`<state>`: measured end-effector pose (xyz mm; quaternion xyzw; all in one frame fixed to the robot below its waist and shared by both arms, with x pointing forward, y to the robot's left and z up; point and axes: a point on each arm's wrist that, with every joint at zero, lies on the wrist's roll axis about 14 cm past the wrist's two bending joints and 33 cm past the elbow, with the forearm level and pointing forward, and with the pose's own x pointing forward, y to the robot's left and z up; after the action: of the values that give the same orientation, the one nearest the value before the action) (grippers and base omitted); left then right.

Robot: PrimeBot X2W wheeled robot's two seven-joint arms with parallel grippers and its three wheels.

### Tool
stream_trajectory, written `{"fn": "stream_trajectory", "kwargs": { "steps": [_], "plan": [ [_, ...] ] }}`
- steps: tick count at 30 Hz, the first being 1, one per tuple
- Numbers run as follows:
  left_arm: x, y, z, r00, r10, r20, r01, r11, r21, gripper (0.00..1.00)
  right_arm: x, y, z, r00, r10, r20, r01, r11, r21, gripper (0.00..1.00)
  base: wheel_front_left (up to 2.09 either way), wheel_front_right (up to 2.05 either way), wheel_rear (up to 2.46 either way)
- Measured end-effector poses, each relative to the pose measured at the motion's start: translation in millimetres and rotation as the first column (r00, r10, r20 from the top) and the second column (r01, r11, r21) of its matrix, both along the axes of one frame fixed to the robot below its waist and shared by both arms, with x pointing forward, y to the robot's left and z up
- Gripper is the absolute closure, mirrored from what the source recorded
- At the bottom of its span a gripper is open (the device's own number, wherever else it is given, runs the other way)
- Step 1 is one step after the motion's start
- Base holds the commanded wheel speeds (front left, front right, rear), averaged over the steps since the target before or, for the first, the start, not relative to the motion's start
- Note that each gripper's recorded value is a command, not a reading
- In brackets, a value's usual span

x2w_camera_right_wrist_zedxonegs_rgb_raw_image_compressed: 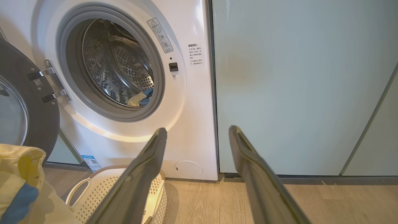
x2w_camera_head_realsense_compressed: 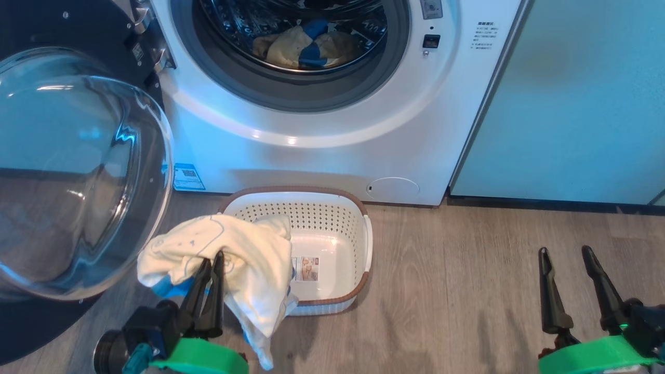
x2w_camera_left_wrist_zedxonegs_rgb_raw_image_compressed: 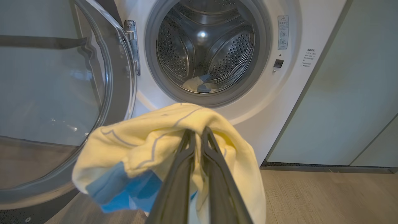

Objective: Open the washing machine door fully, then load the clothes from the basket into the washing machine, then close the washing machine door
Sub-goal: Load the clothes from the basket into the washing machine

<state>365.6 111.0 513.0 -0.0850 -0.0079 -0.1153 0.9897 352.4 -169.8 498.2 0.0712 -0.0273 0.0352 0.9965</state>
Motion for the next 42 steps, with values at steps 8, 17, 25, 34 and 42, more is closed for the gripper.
{"fn": "stream_trajectory", "kwargs": {
  "steps": [8, 17, 25, 34, 42],
  "plan": [
    [-2, 1, 1, 1.0, 0.002, -0.003, -0.002, 1.0, 0.005, 1.0, 0, 4, 2, 1.0, 0.013, 0.003, -0.013, 1.0, 0.001, 0.0, 0.0, 0.0, 0.0],
    [0, 2, -5, 1.0, 0.001, -0.024, -0.001, 1.0, 0.01, 1.0, 1, 6, -2, 1.0, 0.019, -0.01, -0.019, 1.0, 0.003, 0.0, 0.0, 0.0, 0.0],
    [19, -2, -10, 0.999, -0.018, -0.042, 0.018, 1.0, 0.012, 1.0, 7, 7, -9, 0.999, 0.021, -0.032, -0.021, 1.0, 0.014, 0.0, 0.0, 0.0, 0.0],
    [64, -21, -14, 0.995, -0.088, -0.05, 0.088, 0.996, 0.001, 1.0, 20, 0, -19, 0.998, -0.002, -0.058, 0.004, 1.0, 0.031, 0.0, 0.0, 0.0, 0.0],
    [120, -40, -37, 0.981, -0.16, -0.109, 0.161, 0.987, 0.001, 1.0, 39, -11, -26, 0.997, -0.037, -0.069, 0.041, 0.998, 0.053, 0.0, 0.0, 0.0, 0.0]
  ]
}}
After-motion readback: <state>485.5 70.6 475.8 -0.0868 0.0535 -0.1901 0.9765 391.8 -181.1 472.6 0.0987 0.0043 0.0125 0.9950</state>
